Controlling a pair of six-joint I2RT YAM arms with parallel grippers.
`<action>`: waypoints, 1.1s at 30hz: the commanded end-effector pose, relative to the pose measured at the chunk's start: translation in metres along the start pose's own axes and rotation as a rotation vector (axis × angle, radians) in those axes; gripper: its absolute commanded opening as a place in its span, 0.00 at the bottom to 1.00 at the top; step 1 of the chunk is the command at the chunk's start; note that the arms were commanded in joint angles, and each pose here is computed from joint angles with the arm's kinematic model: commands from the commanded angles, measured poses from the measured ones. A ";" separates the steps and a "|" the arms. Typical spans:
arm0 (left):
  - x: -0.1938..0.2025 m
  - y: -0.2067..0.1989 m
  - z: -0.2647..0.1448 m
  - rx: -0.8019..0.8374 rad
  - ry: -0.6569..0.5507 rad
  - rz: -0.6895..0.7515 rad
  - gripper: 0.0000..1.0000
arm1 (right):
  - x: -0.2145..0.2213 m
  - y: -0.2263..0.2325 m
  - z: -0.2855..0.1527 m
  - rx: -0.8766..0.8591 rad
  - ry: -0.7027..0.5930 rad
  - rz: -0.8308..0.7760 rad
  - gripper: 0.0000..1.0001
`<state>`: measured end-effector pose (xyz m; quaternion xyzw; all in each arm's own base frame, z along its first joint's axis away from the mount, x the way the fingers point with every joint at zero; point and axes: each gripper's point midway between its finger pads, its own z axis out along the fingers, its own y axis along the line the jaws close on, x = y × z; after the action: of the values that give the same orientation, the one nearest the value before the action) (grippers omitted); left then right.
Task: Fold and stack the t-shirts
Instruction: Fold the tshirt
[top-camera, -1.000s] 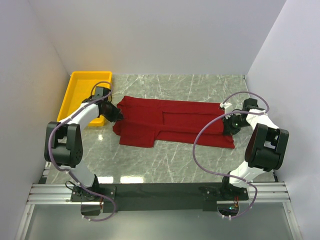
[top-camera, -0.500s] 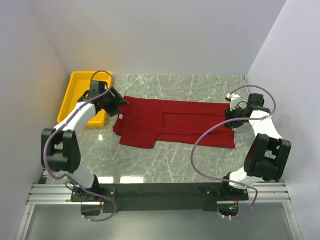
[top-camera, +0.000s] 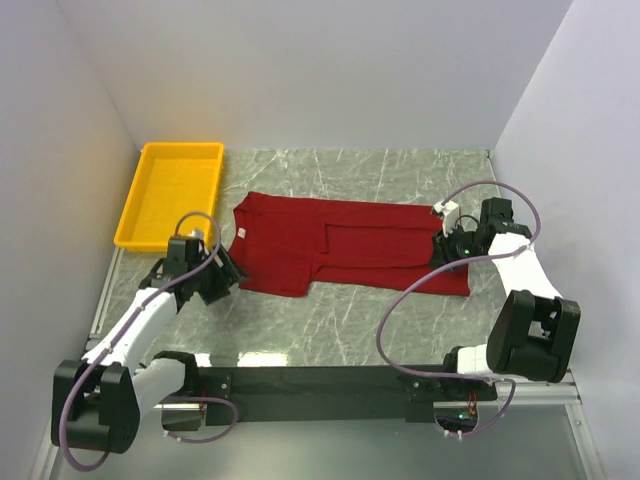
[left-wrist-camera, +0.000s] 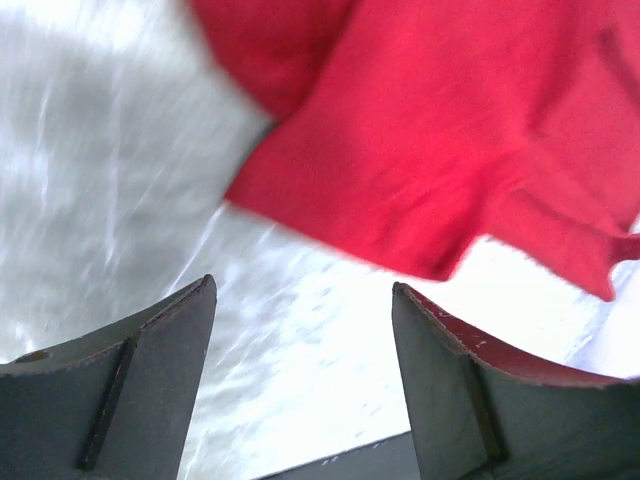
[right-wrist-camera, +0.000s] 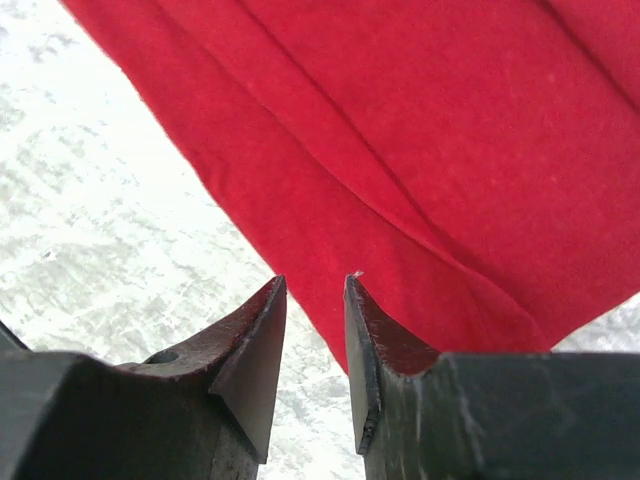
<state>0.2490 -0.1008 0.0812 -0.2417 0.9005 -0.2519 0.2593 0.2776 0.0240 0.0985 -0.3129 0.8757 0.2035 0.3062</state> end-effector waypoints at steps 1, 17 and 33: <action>0.003 0.001 0.002 0.030 -0.026 -0.056 0.75 | 0.000 -0.011 0.003 0.041 0.008 0.042 0.37; -0.017 0.023 0.046 -0.144 -0.006 -0.120 0.62 | -0.005 0.002 0.007 0.007 -0.046 0.080 0.36; -0.036 -0.024 0.041 0.028 0.006 -0.037 0.00 | -0.013 0.000 0.003 0.017 -0.065 0.085 0.36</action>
<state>0.2791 -0.0999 0.0276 -0.2936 0.9106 -0.2165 0.1942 0.2782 0.0278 0.0893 -0.2590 0.8911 0.2208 0.3000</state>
